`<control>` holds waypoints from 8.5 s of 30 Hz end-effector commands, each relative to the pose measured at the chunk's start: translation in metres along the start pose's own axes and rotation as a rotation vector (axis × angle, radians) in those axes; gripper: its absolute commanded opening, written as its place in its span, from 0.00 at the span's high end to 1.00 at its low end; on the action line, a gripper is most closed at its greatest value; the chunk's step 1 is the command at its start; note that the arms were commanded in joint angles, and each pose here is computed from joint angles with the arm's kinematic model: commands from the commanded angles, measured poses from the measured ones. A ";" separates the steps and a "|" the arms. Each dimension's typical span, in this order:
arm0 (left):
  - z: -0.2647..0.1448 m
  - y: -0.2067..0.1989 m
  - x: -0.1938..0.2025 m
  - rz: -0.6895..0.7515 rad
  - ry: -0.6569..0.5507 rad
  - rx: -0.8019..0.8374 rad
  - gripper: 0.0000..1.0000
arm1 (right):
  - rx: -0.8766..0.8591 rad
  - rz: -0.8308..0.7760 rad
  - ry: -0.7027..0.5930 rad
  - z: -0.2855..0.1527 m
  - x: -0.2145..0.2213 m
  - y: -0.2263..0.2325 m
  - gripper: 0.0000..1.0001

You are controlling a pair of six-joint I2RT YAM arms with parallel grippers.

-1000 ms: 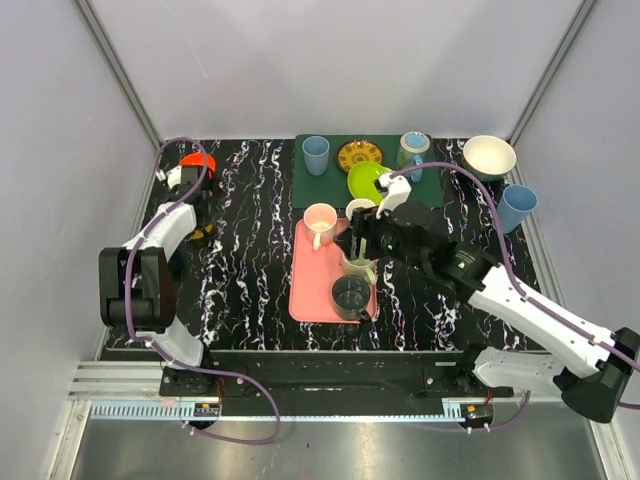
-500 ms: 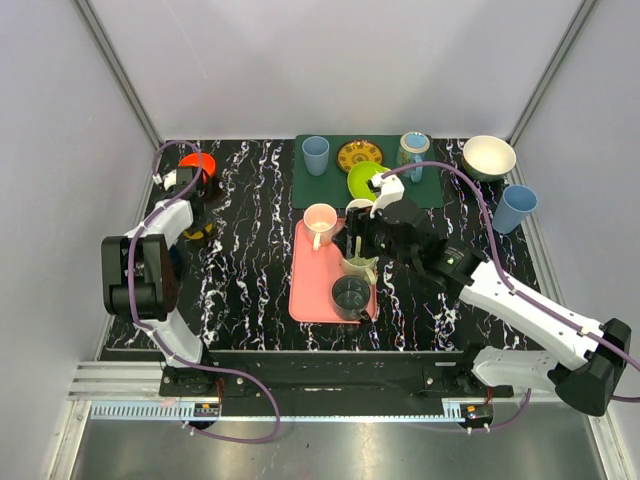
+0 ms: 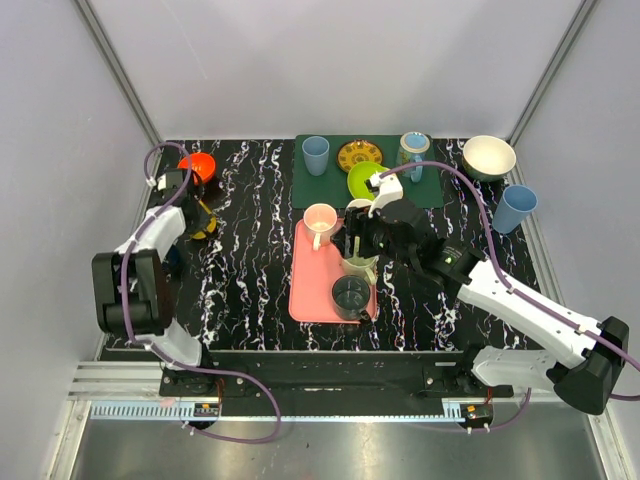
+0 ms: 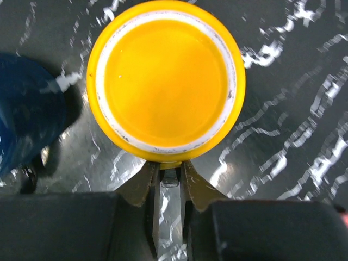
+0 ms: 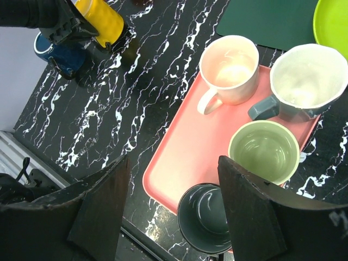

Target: Turn the mug right side up

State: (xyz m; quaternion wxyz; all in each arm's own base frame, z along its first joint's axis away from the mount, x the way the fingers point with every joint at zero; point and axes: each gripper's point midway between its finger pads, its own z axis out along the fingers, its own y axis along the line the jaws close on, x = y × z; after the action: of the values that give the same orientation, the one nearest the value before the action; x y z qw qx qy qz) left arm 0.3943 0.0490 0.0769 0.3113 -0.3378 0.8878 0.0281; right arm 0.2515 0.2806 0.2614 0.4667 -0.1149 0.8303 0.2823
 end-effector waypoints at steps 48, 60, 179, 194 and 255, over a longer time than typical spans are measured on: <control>-0.421 -0.140 0.091 -0.027 0.033 1.746 1.00 | -1.062 0.424 0.088 -0.009 -0.080 0.140 0.54; -0.422 -0.139 0.103 0.006 0.055 1.758 1.00 | -1.086 0.413 0.115 -0.007 -0.077 0.142 1.00; -0.014 0.105 -0.021 -0.006 -0.074 -0.133 0.38 | -0.120 -0.162 -0.019 -0.053 0.016 0.034 0.33; -0.007 0.110 -0.012 -0.017 -0.039 -0.129 1.00 | -0.098 -0.171 -0.013 -0.048 0.020 0.030 0.32; -0.457 -0.113 0.091 -0.060 -0.017 1.847 1.00 | -1.072 0.337 0.127 -0.049 -0.069 0.177 0.44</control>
State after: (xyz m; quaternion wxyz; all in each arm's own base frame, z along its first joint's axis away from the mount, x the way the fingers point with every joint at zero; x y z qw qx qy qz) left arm 0.1874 -0.2033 0.3774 0.4416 -0.0362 0.5820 -0.6819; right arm 0.1793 0.3890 0.3727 0.2181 -0.1879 0.6351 0.7168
